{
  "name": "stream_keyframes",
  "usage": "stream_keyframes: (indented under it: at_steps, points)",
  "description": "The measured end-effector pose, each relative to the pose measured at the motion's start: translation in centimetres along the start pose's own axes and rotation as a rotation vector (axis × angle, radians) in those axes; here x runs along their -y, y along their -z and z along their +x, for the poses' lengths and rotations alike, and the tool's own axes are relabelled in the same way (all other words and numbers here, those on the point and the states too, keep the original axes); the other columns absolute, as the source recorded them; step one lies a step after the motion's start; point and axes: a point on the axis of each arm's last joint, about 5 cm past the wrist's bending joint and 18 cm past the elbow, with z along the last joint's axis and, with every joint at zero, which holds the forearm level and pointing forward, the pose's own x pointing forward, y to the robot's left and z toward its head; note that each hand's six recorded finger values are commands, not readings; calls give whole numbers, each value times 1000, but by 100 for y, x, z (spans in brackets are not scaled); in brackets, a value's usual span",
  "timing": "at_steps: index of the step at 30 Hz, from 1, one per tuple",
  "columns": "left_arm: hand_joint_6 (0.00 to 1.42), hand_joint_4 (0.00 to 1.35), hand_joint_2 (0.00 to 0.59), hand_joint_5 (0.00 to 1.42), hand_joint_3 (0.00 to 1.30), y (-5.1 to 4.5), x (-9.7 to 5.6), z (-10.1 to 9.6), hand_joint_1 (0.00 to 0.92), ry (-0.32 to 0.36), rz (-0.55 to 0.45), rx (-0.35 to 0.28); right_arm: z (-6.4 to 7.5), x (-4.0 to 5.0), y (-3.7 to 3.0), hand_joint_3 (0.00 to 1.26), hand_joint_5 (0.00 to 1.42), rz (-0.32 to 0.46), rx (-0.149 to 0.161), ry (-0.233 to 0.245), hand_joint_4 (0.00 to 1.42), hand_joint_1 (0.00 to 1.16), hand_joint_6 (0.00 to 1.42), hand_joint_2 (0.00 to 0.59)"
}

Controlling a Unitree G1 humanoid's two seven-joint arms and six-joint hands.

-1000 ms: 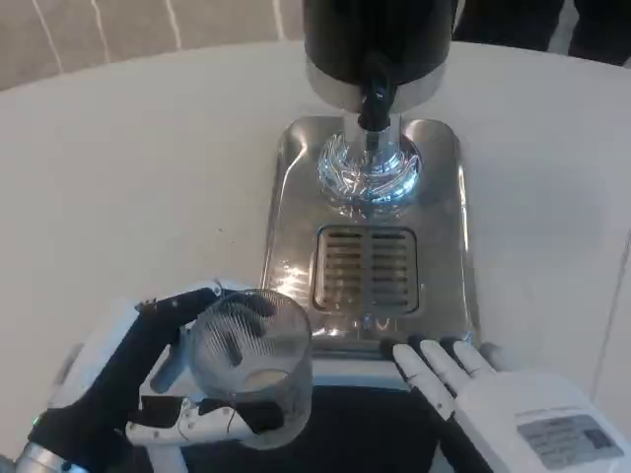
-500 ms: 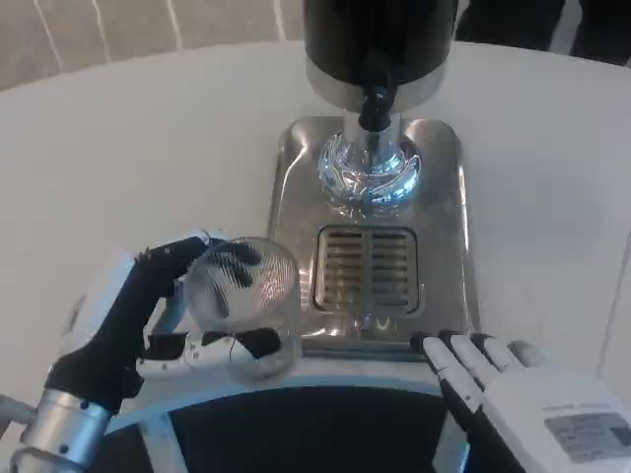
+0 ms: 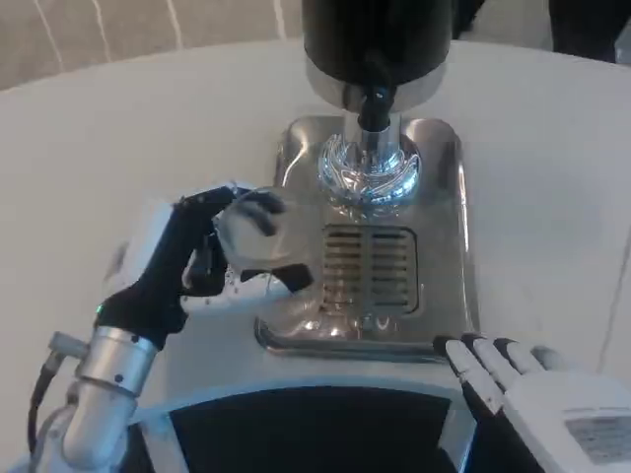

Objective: Grasp the cup under the faucet to collect the drink, then remove the cup.

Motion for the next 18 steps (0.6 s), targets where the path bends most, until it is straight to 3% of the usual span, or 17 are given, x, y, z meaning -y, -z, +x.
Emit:
stream_keyframes:
  at_steps: [18]
  points:
    - [1424, 1134, 5, 1403, 938, -161, 334, 335, 608, 55, -4, 39, -60, -14, 90, 0, 0, 14, -24, -11, 0, 232, 0, 525]
